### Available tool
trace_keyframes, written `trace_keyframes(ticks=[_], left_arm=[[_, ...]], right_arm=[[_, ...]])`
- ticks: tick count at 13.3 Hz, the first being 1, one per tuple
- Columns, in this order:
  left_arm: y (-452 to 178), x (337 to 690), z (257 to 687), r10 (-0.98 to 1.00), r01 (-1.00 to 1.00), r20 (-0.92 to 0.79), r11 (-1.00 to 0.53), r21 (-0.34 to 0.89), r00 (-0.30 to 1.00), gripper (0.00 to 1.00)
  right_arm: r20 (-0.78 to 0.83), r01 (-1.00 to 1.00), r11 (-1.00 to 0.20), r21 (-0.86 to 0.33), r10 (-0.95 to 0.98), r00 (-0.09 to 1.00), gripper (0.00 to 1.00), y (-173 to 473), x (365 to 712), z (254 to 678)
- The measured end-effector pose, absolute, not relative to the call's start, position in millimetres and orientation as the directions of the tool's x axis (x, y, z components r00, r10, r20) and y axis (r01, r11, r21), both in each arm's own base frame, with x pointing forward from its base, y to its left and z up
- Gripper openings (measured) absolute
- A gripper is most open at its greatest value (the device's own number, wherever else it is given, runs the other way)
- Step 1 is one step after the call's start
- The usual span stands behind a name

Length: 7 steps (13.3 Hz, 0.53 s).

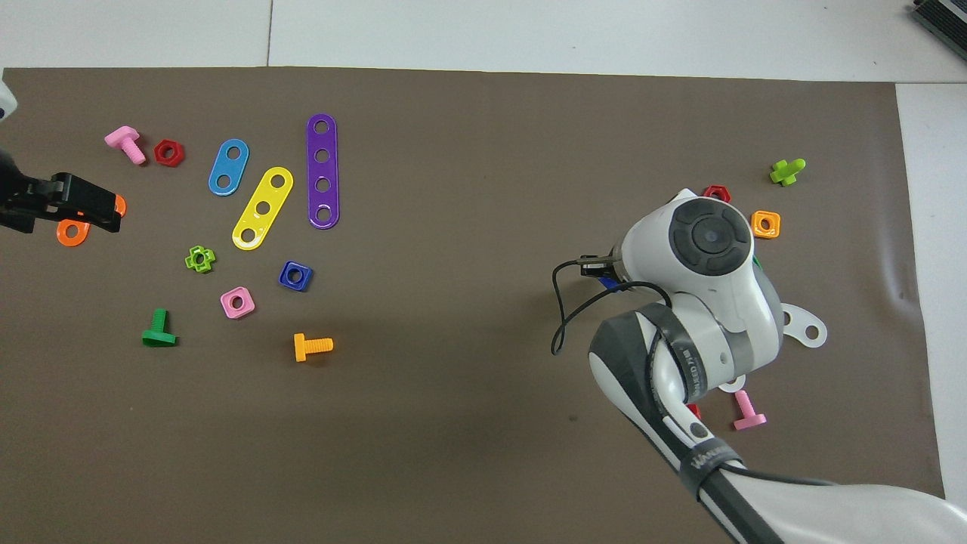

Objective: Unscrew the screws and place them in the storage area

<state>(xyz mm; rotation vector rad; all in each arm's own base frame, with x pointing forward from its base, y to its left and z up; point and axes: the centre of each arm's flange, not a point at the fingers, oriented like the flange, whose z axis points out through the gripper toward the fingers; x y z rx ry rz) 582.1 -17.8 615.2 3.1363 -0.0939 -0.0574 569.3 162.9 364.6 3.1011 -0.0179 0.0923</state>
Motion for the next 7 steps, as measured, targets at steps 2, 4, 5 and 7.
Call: trace_keyframes(ticks=[2, 4, 5, 7], left_arm=[[-18.1, 581.3, 622.5, -0.06, -0.06, -0.005, -0.998, 0.003, 0.998, 1.0], [-17.4, 581.0, 622.1, -0.059, -0.059, -0.002, -0.998, 0.003, 0.998, 1.0], [-16.4, 581.3, 621.9, -0.057, -0.057, -0.001, -0.998, 0.003, 0.998, 1.0], [-15.1, 581.5, 621.9, -0.054, -0.054, 0.001, -0.999, 0.002, 0.999, 1.0]], right_arm=[[0.05, -0.008, -0.999, 0.044, -0.006, 0.999, 0.19, 129.1, 575.7, 361.0], [0.042, -0.019, -0.999, 0.047, -0.017, 0.999, 0.19, 98.3, 580.3, 358.5], [0.038, -0.025, -0.998, 0.049, -0.024, 0.999, 0.19, 84.2, 581.6, 357.0], [0.035, -0.039, -0.998, 0.049, -0.038, 0.999, 0.19, 68.5, 581.4, 352.5]])
